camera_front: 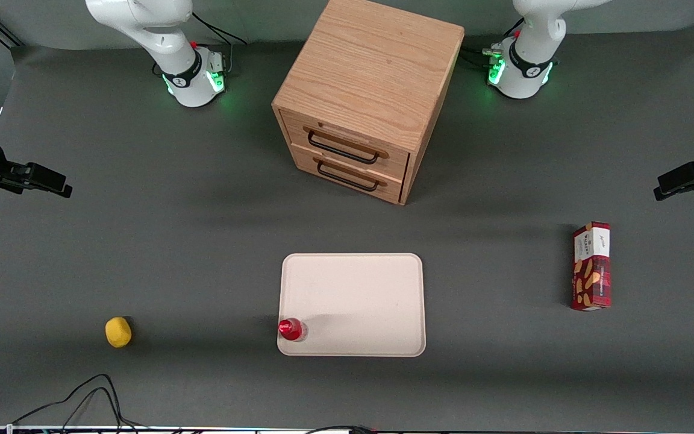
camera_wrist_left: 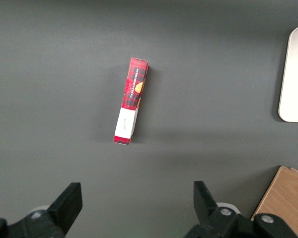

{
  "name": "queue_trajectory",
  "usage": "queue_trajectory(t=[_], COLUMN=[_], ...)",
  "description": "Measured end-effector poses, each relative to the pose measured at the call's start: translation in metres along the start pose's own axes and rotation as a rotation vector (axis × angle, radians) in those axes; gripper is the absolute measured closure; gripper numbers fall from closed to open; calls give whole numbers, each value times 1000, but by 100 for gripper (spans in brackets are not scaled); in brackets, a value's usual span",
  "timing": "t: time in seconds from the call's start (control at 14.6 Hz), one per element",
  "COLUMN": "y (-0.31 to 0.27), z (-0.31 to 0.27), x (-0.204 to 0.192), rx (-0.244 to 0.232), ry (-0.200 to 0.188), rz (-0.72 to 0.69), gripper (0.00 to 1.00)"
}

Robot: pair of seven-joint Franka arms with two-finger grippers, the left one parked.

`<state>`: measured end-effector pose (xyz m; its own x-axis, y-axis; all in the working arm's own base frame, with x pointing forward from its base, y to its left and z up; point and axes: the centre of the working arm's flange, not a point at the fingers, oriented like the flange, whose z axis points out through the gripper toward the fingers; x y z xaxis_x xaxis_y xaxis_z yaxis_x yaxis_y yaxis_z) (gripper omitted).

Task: Open upper drawer
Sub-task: 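Move the right gripper toward the upper drawer's black handle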

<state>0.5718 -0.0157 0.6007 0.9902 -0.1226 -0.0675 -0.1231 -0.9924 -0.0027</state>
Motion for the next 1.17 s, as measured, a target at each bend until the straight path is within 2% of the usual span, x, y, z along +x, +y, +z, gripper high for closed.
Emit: queue_trajectory(t=[0.48, 0.69, 0.82, 1.03, 1.17], y=[-14, -69, -117, -193, -241], z=[1, 2, 9, 15, 21], x=[-1, -7, -15, -29, -47], rx=[0, -2, -6, 11, 22], ry=[2, 11, 7, 56, 58], rz=[-25, -121, -235, -427, -530], gripper=[0, 0, 0, 0, 0])
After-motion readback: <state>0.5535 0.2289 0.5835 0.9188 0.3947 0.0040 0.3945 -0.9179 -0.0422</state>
